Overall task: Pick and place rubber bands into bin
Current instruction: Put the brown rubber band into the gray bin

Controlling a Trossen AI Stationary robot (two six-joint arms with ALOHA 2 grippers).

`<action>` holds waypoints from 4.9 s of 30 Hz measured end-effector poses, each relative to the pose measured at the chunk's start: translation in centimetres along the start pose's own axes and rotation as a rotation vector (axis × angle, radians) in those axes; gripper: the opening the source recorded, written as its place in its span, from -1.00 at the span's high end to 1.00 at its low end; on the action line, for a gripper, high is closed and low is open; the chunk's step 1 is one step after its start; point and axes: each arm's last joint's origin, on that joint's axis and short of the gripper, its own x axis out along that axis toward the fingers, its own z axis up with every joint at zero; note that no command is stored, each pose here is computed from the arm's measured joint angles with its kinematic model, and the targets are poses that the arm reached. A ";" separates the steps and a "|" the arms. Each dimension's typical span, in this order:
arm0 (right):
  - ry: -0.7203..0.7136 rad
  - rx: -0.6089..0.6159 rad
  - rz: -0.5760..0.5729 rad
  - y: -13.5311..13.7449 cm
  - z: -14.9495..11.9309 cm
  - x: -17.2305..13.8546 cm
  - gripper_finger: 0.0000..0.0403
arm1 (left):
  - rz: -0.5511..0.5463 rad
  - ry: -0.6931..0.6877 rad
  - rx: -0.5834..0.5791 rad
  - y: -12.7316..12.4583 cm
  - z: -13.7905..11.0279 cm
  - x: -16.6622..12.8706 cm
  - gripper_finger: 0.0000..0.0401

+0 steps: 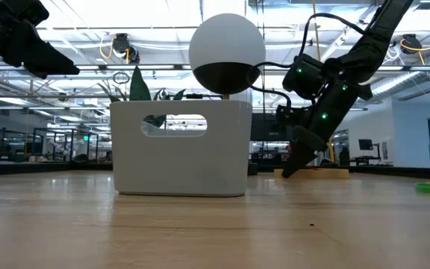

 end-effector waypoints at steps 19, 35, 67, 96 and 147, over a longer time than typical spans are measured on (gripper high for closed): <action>-0.487 0.024 0.017 -0.3 3.9 -9.8 1.00 | 0.000 0.000 0.006 0.0 0.0 0.0 0.17; -1.062 0.064 0.009 -0.6 4.9 -20.1 1.00 | -0.001 0.000 0.005 0.0 0.0 0.0 0.17; -0.332 -0.433 0.464 12.8 14.4 -10.9 1.00 | -0.002 0.000 -0.007 0.0 0.0 0.0 0.17; -0.066 -0.351 0.453 15.2 11.6 0.1 1.00 | -0.002 0.009 -0.006 0.0 -0.1 0.0 0.17; -0.187 -0.071 0.336 13.1 11.4 2.0 0.75 | -0.002 0.007 0.000 0.0 -0.1 0.0 0.17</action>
